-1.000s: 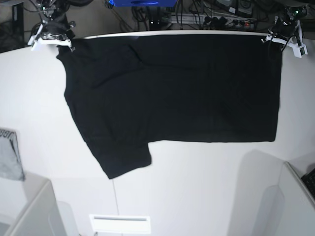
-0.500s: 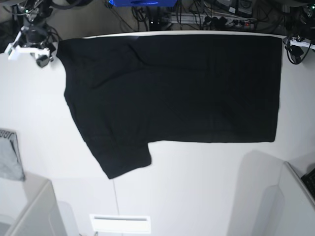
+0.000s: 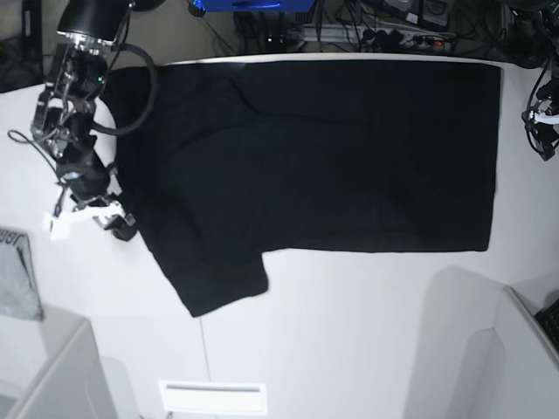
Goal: Fold the T-shirt properly
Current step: 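Release the shirt and move the right gripper to the hem corner, then grasp the hem corners with both grippers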
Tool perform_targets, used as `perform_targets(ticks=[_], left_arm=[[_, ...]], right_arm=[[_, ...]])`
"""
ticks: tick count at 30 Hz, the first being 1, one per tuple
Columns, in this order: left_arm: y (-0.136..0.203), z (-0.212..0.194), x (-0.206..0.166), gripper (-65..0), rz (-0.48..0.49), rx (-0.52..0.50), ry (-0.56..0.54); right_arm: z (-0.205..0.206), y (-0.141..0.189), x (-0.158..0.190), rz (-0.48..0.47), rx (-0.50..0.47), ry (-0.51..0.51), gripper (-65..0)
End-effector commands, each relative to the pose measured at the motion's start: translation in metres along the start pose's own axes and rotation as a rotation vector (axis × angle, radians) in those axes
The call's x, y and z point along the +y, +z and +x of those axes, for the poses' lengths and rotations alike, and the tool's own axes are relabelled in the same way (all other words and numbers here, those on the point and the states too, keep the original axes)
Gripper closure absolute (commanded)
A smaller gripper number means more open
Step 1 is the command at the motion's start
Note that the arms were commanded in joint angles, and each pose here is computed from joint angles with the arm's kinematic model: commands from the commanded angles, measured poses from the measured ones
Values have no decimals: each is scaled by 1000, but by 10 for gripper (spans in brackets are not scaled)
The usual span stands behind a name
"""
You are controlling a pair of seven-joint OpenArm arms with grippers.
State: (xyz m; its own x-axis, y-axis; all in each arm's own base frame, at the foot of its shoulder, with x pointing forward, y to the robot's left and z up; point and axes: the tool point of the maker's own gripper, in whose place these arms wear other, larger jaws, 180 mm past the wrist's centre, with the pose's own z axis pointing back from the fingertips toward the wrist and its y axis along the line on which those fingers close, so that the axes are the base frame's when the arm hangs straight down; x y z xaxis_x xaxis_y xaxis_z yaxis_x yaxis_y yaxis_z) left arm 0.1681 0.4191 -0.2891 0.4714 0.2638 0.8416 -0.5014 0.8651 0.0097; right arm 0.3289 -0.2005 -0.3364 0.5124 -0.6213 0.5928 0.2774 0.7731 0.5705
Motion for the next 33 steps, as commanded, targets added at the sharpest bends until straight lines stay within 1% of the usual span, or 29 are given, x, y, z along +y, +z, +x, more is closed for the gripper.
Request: perform_targets(ticks=[1, 3, 6, 10, 11, 12, 14, 15, 19, 21, 22, 24, 26, 28, 33], left_arm=[[2, 13, 1, -530, -1, -42, -14], [3, 14, 1, -530, -1, -43, -15], [2, 14, 1, -530, -1, -45, -14], [2, 16, 2, -530, 0, -46, -22], [2, 16, 2, -530, 0, -46, -22], [3, 16, 3, -530, 2, -46, -24], [3, 16, 4, -530, 4, -44, -25], [3, 16, 4, -530, 5, -45, -24], [4, 15, 5, -530, 8, -42, -26], [4, 14, 5, -530, 9, -40, -26], [4, 14, 5, -530, 9, -40, -26], [4, 14, 5, -530, 8, -40, -24], [4, 12, 6, -530, 10, -33, -26], [6, 9, 8, -530, 13, -24, -34], [5, 10, 8, -530, 13, -27, -33]], right_arm=[[17, -5, 0, -6, -34, 14, -272], [19, -22, 2, -5, -2, 21, -272], [31, -46, 8, -5, 34, 64, -272], [45, -78, 17, -17, 84, 91, -275], [49, -85, 18, -24, 95, 95, -284], [52, -93, 20, -30, 101, 99, -306], [55, -107, 22, -48, 114, 128, -350], [56, -114, 24, -57, 118, 150, -360], [52, -136, 32, -73, 130, 250, -366], [46, -145, 37, -47, 144, 304, -366], [43, -150, 34, -47, 150, 321, -366], [39, -157, 23, -73, 144, 333, -365], [35, -163, 20, -85, 129, 350, -365], [28, -166, 15, -98, 136, 372, -365], [16, -168, 21, -90, 165, 425, -365]])
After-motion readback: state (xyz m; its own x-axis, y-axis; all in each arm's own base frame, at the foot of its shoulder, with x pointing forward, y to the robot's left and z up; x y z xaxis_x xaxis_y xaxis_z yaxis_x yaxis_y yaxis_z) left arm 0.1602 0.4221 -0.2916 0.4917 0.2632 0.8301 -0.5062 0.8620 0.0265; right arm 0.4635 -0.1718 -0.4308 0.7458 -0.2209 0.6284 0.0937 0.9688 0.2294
